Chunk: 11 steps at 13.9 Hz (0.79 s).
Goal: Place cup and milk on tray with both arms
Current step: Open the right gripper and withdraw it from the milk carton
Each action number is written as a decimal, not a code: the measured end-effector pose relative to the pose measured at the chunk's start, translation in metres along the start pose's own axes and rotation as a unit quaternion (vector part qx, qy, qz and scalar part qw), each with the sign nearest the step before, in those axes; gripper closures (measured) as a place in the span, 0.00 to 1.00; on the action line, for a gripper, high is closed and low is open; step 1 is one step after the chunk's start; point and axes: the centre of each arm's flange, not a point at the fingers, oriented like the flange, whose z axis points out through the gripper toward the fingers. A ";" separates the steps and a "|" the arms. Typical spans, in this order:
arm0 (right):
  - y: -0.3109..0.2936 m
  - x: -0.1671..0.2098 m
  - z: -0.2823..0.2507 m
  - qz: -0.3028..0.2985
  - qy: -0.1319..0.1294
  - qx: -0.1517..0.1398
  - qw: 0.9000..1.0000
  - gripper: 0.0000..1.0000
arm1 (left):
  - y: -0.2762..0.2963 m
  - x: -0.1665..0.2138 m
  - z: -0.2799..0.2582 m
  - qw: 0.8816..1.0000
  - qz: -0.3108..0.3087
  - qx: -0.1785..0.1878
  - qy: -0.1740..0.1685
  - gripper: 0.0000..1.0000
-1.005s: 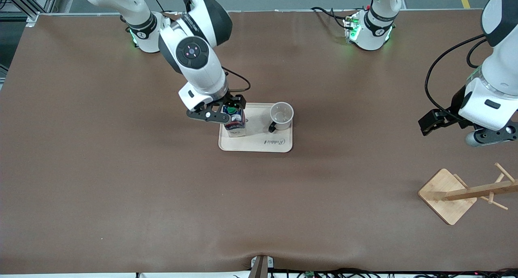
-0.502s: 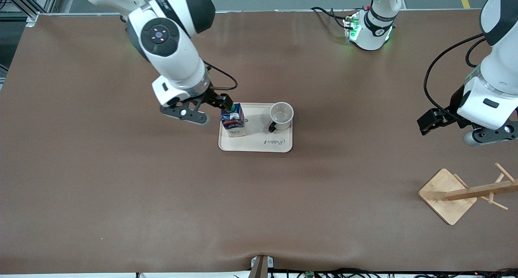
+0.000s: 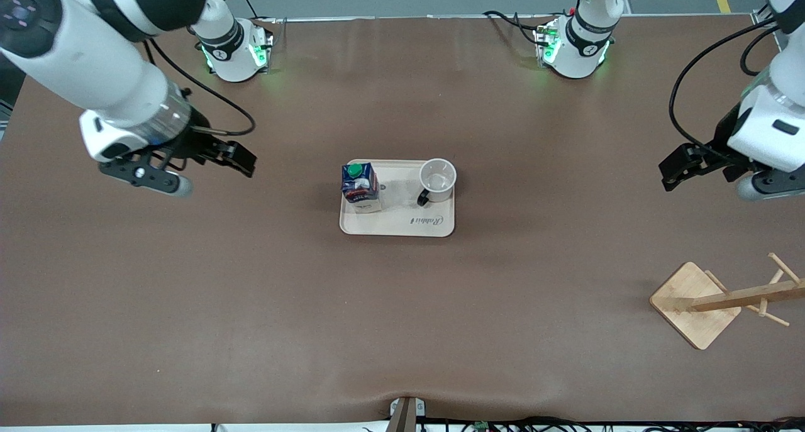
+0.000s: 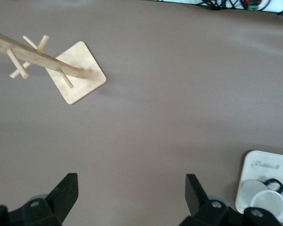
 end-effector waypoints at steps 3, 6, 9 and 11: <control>0.071 0.035 -0.014 -0.069 0.009 0.004 0.998 0.00 | -0.018 -0.015 -0.008 1.000 -0.006 -0.005 -0.005 0.00; 0.129 0.057 -0.013 -0.094 0.005 0.003 0.996 0.00 | -0.018 -0.038 -0.016 1.000 0.000 -0.002 -0.008 0.00; 0.178 0.065 -0.014 -0.160 -0.008 0.003 0.987 0.00 | -0.017 -0.059 -0.017 1.000 0.007 -0.001 -0.012 0.00; 0.209 0.067 -0.016 -0.175 -0.020 0.005 0.984 0.00 | -0.018 -0.067 -0.018 1.000 0.016 0.000 -0.014 0.00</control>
